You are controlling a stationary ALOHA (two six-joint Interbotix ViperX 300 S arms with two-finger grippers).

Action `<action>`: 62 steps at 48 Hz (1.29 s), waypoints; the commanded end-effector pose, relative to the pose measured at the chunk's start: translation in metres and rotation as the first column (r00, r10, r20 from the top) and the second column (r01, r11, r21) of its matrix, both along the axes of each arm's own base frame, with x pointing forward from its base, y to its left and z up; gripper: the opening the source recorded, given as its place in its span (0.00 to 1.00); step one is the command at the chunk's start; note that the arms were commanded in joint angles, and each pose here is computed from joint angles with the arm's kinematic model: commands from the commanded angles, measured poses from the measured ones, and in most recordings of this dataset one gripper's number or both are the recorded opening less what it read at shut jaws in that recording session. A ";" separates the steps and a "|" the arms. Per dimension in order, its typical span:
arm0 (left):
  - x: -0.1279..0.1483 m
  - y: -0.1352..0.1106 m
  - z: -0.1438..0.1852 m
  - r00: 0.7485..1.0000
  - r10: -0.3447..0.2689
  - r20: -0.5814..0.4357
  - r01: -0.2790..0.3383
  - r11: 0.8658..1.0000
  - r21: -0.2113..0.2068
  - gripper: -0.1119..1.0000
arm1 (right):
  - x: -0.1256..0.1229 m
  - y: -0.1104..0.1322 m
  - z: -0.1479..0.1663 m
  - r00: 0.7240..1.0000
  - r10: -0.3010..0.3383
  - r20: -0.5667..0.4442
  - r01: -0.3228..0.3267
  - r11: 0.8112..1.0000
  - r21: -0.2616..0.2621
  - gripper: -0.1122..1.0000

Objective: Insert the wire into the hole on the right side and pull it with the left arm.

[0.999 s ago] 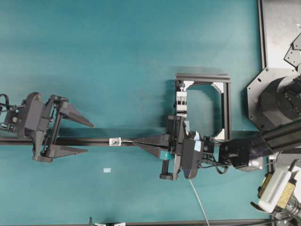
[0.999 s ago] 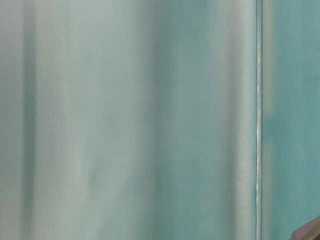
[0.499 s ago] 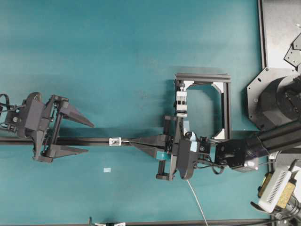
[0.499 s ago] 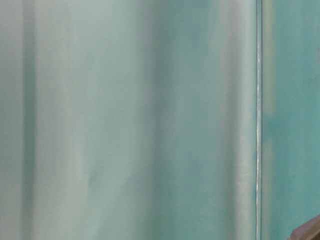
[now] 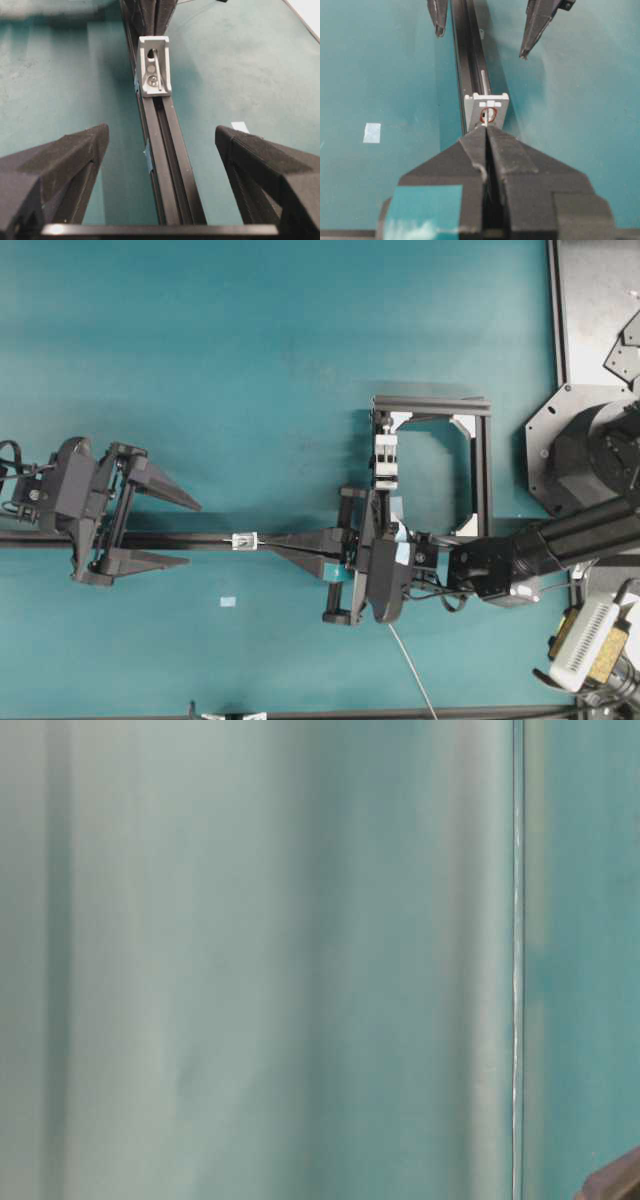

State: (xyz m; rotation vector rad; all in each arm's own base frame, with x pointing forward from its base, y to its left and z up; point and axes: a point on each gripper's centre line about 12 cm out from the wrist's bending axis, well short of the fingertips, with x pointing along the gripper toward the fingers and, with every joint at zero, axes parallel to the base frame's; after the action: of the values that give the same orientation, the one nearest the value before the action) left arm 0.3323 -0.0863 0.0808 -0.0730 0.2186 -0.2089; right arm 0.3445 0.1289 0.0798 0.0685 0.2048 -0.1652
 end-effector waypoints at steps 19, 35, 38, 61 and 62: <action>0.005 0.000 0.007 1.000 0.004 0.018 -0.004 1.000 -0.004 0.74 | 0.010 0.002 0.009 0.999 -0.004 0.035 0.004 1.000 0.006 0.12; 0.005 -0.001 0.007 1.000 0.003 0.018 -0.002 1.000 -0.004 0.74 | 0.013 0.002 0.010 1.000 -0.002 0.031 0.002 1.000 -0.002 0.12; 0.005 -0.001 0.007 1.000 0.003 0.017 -0.003 1.000 -0.007 0.74 | 0.013 0.002 0.009 1.000 -0.002 0.027 0.002 1.000 -0.004 0.12; 0.023 0.006 0.010 0.999 0.036 -0.004 -0.036 0.999 -0.015 0.74 | 0.014 0.002 0.009 1.000 -0.002 0.024 0.002 1.000 -0.002 0.12; 0.025 0.006 0.010 0.999 0.036 -0.005 -0.036 0.999 -0.015 0.74 | 0.014 0.002 0.009 1.000 -0.001 0.024 0.001 1.000 -0.002 0.12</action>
State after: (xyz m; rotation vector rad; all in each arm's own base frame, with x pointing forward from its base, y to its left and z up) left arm 0.3477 -0.0818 0.0824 -0.0834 0.2431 -0.1837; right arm 0.3542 0.1295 0.0808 0.0557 0.2055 -0.1680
